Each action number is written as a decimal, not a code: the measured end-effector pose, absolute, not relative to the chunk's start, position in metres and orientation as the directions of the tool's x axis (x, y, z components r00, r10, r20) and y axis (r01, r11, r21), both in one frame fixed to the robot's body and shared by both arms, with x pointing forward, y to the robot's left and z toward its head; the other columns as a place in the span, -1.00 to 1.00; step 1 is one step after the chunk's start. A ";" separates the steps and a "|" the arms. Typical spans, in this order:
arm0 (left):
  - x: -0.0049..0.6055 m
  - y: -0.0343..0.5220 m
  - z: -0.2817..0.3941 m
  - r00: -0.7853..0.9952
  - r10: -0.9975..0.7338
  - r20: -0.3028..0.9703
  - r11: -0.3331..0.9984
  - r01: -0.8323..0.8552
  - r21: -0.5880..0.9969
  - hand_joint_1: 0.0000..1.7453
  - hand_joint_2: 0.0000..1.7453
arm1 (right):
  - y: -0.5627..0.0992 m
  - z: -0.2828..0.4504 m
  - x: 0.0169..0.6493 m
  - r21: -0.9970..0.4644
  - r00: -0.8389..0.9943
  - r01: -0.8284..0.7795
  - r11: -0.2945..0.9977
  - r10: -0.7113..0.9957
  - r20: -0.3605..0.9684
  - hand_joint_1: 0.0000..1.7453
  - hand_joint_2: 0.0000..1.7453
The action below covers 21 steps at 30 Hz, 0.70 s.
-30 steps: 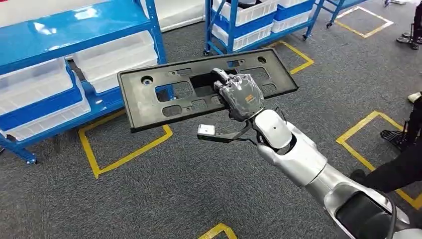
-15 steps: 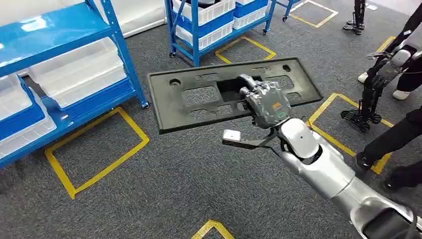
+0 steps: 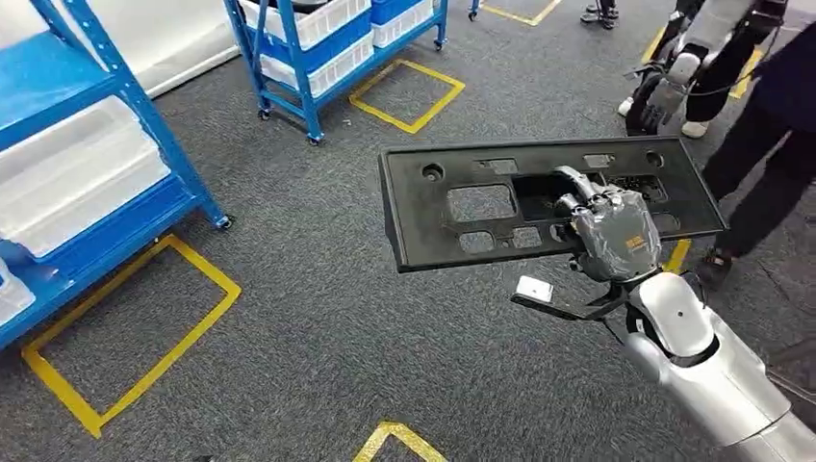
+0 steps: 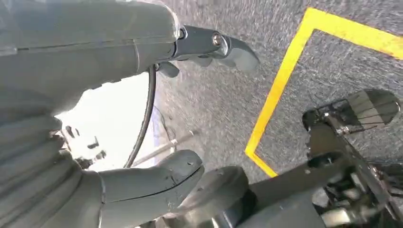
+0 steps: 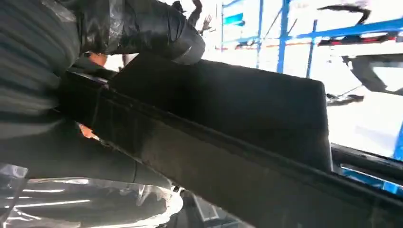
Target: Take the parts from the cabinet and place them on the table.
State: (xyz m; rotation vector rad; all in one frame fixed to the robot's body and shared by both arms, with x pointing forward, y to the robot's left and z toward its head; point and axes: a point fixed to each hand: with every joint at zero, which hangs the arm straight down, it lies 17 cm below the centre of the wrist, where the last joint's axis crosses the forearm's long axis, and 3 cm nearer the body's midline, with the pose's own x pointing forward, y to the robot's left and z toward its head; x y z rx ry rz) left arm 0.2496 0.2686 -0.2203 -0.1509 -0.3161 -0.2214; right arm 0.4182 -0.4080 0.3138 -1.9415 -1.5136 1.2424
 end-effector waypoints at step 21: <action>0.209 0.283 -0.233 0.902 -0.268 0.338 0.941 0.321 -0.111 -1.00 1.00 | -0.432 0.306 0.383 -0.737 0.047 0.575 -0.355 0.914 -0.403 1.00 1.00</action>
